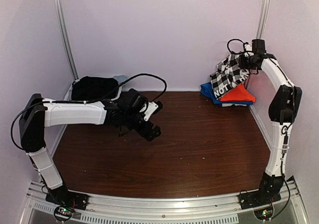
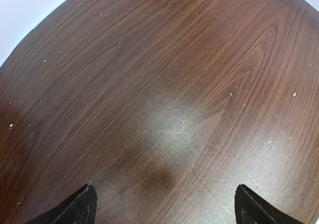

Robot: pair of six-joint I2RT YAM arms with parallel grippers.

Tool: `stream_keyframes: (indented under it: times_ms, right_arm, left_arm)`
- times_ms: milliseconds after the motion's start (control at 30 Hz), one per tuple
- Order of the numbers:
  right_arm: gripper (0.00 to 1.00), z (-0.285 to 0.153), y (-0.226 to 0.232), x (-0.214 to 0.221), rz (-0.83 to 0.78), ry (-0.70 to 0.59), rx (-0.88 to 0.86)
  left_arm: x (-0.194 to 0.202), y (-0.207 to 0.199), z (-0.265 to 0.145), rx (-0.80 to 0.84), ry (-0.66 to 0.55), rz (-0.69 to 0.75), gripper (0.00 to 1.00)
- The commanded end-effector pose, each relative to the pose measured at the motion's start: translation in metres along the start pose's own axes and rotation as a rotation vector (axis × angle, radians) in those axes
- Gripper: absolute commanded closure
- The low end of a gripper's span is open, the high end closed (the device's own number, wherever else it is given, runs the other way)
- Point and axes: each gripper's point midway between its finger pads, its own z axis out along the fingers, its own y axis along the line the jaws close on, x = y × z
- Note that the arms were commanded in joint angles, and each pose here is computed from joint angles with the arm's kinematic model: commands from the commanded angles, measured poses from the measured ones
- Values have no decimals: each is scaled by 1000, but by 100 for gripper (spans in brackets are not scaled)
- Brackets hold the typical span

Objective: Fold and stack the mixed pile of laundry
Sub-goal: Place the square-folded shirt at the corner of the board, then reset both arms

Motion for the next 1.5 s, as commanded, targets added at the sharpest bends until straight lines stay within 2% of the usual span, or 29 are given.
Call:
stream_keyframes:
  times_ms: [0,267,400,433,533,633,667,900,1133,1333,1467]
  right_arm:
    - [99,29,-25,7,41,-36,-18]
    - [94,69,-78,41,142,-6,-33]
    - [81,84,-100,64,170,27,-6]
    - [75,86,-107,68,178,33,9]
    - [43,87,-128,74,204,40,76]
    - [17,76,-140,64,206,25,130]
    - [13,69,-142,57,203,15,150]
    - [0,17,-132,12,177,-51,164]
    - [0,-29,-88,0,213,-36,3]
    - [0,-79,-35,2,210,-13,-129]
    - [0,-112,6,7,208,-2,-217]
  left_arm:
    - [-9,3,4,-12,-1,4,2]
    - [-11,8,12,-32,28,-14,2]
    - [-13,23,11,-49,24,-87,2]
    - [-15,26,10,-49,19,-103,2]
    - [-20,38,7,-59,3,-151,2]
    - [-26,53,-1,-61,-23,-225,2]
    - [-28,58,-4,-53,-35,-254,2]
    - [-45,92,-42,-49,-148,-382,2]
    - [-44,152,-94,-105,-161,-574,2]
    - [-62,194,-177,-214,-273,-570,2]
    - [-53,211,-207,-271,-246,-545,2]
